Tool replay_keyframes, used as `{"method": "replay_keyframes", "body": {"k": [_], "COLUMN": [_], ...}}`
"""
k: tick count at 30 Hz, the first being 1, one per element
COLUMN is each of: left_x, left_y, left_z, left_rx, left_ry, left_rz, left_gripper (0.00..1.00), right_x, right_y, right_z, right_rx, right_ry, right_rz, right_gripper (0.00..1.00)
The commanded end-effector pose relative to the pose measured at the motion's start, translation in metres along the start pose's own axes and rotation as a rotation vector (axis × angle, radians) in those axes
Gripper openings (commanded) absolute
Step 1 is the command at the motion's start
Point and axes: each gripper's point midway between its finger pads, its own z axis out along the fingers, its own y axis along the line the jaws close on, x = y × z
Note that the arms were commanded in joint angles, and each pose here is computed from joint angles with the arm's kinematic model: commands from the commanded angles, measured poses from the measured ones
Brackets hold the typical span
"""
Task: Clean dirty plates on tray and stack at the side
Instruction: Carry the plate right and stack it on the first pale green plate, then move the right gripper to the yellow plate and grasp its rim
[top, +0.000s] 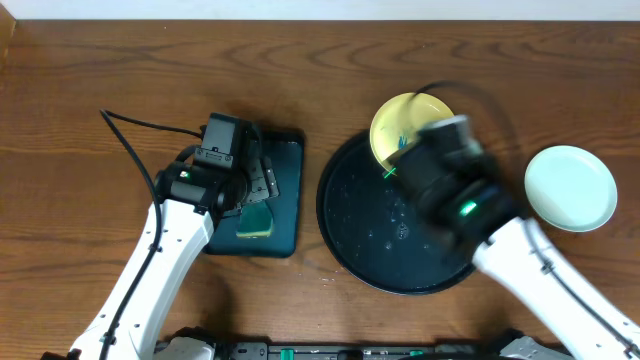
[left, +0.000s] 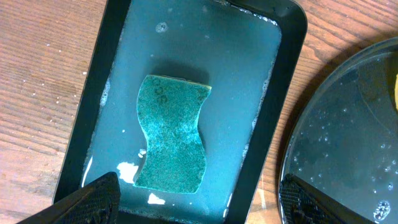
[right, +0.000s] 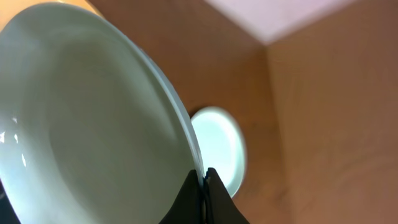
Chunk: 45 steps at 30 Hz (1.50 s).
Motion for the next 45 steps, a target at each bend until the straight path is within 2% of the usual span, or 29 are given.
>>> {"method": "replay_keyframes", "body": {"k": [1, 4, 9, 16, 23, 28, 30, 32, 33, 36, 38, 40, 42, 45], "left_x": [-0.006, -0.006, -0.006, -0.006, -0.006, -0.006, -0.006, -0.006, -0.006, -0.006, -0.006, -0.006, -0.006, -0.006], "left_y": [-0.001, -0.001, -0.001, -0.001, -0.001, -0.001, -0.001, -0.001, -0.001, -0.001, -0.001, -0.001, -0.001, -0.001], "left_z": [-0.004, -0.004, -0.004, -0.004, -0.004, -0.004, -0.004, -0.004, -0.004, -0.004, -0.004, -0.004, -0.004, -0.004], "left_rx": [0.003, 0.003, 0.003, 0.003, 0.003, 0.003, 0.003, 0.003, 0.003, 0.003, 0.003, 0.003, 0.003, 0.003], "left_ry": [-0.012, -0.012, -0.012, -0.012, -0.012, -0.012, -0.012, -0.012, -0.012, -0.012, -0.012, -0.012, -0.012, -0.012], "left_rz": [0.003, 0.003, 0.003, 0.003, 0.003, 0.003, 0.003, 0.003, 0.003, 0.003, 0.003, 0.003, 0.003, 0.003], "left_gripper": [0.83, 0.83, 0.83, 0.83, 0.83, 0.83, 0.83, 0.83, 0.83, 0.83, 0.83, 0.83, 0.83, 0.83], "right_x": [0.018, 0.033, 0.053, 0.120, 0.194, 0.222, 0.220, 0.208, 0.190, 0.136, 0.087, 0.061, 0.041, 0.022], "right_y": [0.016, -0.006, -0.053, -0.140, -0.167, -0.138, -0.126, -0.120, -0.116, -0.114, -0.116, -0.113, -0.101, -0.068], "right_z": [0.026, 0.055, 0.092, 0.139, 0.174, 0.194, 0.203, 0.209, 0.210, 0.200, 0.179, 0.160, 0.142, 0.121], "right_rx": [-0.323, -0.410, -0.479, -0.234, -0.039, -0.097, -0.171, -0.254, -0.355, -0.592, -0.756, -0.808, -0.846, -0.895], "right_ry": [0.177, 0.283, 0.343, 0.439, 0.602, 0.749, 0.751, 0.705, 0.633, 0.432, 0.252, 0.176, 0.131, 0.134], "right_rz": [0.211, 0.410, 0.731, 1.168, 1.271, 1.233, 1.206, 1.201, 1.189, 1.194, 1.175, 1.122, 1.026, 0.875], "right_gripper": [0.01, 0.01, 0.01, 0.01, 0.01, 0.01, 0.01, 0.18, 0.25, 0.40, 0.44, 0.49, 0.55, 0.56]}}
